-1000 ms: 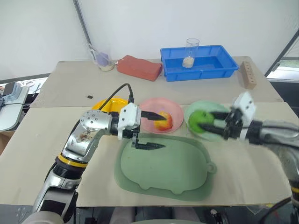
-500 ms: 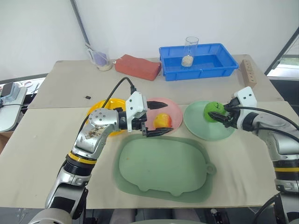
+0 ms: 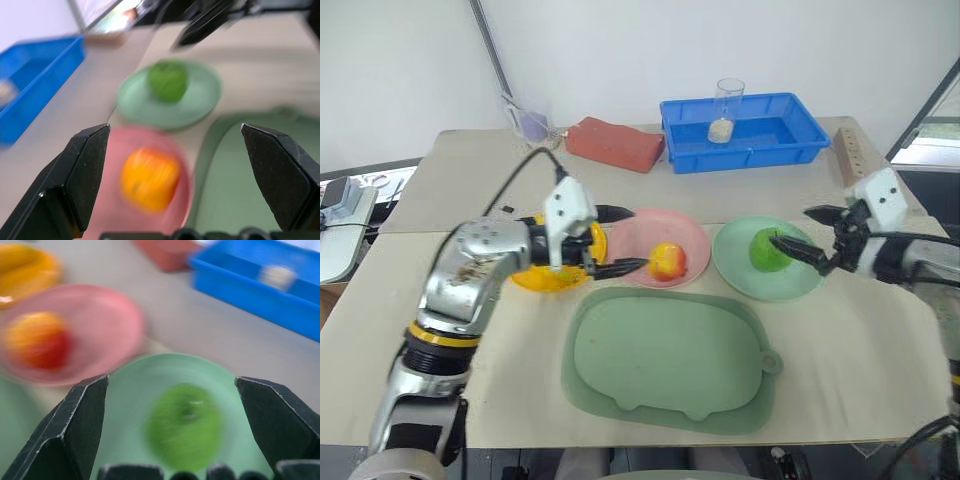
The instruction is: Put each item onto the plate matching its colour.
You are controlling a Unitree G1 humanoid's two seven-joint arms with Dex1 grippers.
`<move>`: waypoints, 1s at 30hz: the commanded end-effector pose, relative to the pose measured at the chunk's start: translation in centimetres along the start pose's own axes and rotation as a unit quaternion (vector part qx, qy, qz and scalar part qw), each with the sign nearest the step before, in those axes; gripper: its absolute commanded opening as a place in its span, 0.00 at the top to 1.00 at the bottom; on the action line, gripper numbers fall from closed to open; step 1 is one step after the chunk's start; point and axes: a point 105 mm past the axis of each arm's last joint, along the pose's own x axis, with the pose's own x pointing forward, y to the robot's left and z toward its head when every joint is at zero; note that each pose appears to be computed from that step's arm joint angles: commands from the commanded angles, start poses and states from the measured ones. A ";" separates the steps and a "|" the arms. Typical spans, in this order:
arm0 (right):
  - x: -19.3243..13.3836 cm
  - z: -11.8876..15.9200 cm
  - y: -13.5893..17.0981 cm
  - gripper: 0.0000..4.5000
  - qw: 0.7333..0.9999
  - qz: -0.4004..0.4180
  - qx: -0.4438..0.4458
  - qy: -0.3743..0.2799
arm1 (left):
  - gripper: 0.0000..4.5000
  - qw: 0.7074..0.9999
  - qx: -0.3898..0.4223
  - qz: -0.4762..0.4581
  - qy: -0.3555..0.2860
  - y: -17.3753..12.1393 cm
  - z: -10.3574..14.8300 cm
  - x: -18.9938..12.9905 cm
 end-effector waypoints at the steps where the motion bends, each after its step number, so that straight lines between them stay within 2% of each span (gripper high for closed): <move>1: -2.1 1.0 2.5 0.01 0.997 0.063 -0.036 0.014 | 0.00 0.998 -0.006 0.038 0.041 1.6 -1.0 -3.8; 5: -3.5 0.2 3.8 0.01 0.994 0.088 -0.038 0.045 | 0.00 0.993 -0.004 0.065 0.100 1.8 -2.9 -7.8; 15: -2.7 -0.7 3.0 0.01 0.998 0.052 -0.020 0.034 | 0.00 0.991 -0.007 0.096 0.094 1.7 -3.8 -8.1; 17: -2.7 -0.6 2.4 0.01 0.999 0.030 -0.016 0.025 | 0.00 0.988 -0.012 0.118 0.097 2.1 -4.1 -8.8; 20: -3.3 -1.0 -0.1 0.01 0.998 -0.055 -0.026 0.015 | 0.00 0.968 -0.037 0.230 0.092 4.8 -5.4 -11.5; 21: -3.7 -1.2 -1.4 0.01 0.995 -0.099 -0.021 0.007 | 0.00 0.952 -0.046 0.289 0.087 6.1 -6.2 -13.1; 23: -5.3 -1.8 -4.6 0.01 0.978 -0.206 -0.003 -0.018 | 0.00 0.898 -0.071 0.427 0.074 8.8 -7.9 -17.2; 24: -5.8 -2.0 -5.4 0.01 0.972 -0.235 0.002 -0.024 | 0.00 0.880 -0.078 0.463 0.070 9.3 -8.5 -18.3; 25: -6.8 -2.7 -6.8 0.01 0.957 -0.289 0.017 -0.036 | 0.00 0.845 -0.087 0.523 0.071 10.0 -9.5 -20.5; 28: -9.3 -6.1 -9.7 0.01 0.906 -0.421 0.038 -0.033 | 0.00 0.748 -0.106 0.651 0.079 10.0 -12.5 -25.1; 30: -9.6 -7.9 -10.4 0.01 0.886 -0.461 0.042 -0.028 | 0.00 0.715 -0.111 0.684 0.089 9.6 -14.0 -25.8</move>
